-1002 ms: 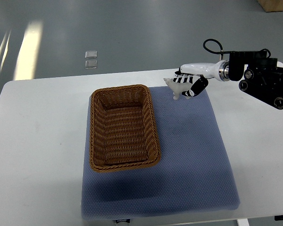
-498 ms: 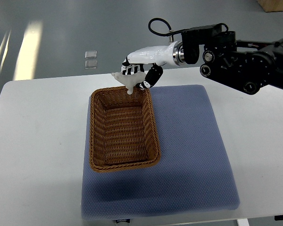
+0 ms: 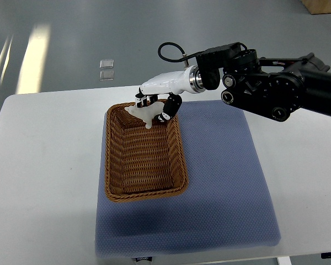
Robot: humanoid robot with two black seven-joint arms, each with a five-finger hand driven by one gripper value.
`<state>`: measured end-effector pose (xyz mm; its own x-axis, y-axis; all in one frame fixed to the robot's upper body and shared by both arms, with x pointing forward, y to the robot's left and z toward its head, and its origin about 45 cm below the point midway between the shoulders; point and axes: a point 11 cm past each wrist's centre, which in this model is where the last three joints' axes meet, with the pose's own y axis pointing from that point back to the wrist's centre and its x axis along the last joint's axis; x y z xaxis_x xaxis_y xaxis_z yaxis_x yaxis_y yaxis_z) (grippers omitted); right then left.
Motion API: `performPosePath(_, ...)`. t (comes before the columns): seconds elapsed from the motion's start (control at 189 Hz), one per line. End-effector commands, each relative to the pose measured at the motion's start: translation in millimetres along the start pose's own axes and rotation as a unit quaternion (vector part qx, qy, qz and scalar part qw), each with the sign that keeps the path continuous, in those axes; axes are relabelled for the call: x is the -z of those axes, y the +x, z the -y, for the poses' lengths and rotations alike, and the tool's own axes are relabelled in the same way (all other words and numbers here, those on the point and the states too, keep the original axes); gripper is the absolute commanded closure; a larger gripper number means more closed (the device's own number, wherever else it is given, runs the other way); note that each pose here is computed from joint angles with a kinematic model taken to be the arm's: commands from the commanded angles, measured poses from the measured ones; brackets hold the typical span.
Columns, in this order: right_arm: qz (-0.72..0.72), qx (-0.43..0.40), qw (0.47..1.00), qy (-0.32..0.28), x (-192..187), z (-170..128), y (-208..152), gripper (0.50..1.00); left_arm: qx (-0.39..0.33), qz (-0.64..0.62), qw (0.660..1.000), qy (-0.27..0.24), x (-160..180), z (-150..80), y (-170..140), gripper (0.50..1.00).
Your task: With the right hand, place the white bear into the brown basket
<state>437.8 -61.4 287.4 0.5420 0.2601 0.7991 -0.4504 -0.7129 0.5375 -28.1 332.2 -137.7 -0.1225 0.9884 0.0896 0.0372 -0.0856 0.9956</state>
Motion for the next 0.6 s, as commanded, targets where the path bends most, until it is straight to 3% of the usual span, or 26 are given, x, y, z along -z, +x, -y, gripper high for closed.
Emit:
performPosePath(0.0,0.001,0.003,1.0,0.002,2,2,-2,0.732,0.0,0.0,1.0,0.0,0,0,0,0.5)
performPosePath(0.164,0.001,0.004,1.0,0.003,4,5,-4,0.646,0.0,0.001,1.0,0.0,0,0,0,0.5)
performPosePath(0.35,0.009,-0.009,1.0,-0.001,-1,1,2,0.619,0.0,0.001,1.0,0.0,0,0,0,0.5)
performPosePath(0.593,0.092,-0.061,0.994,-0.022,-34,-7,8,0.609,0.0,0.001,1.0,0.0,0,0,0,0.5)
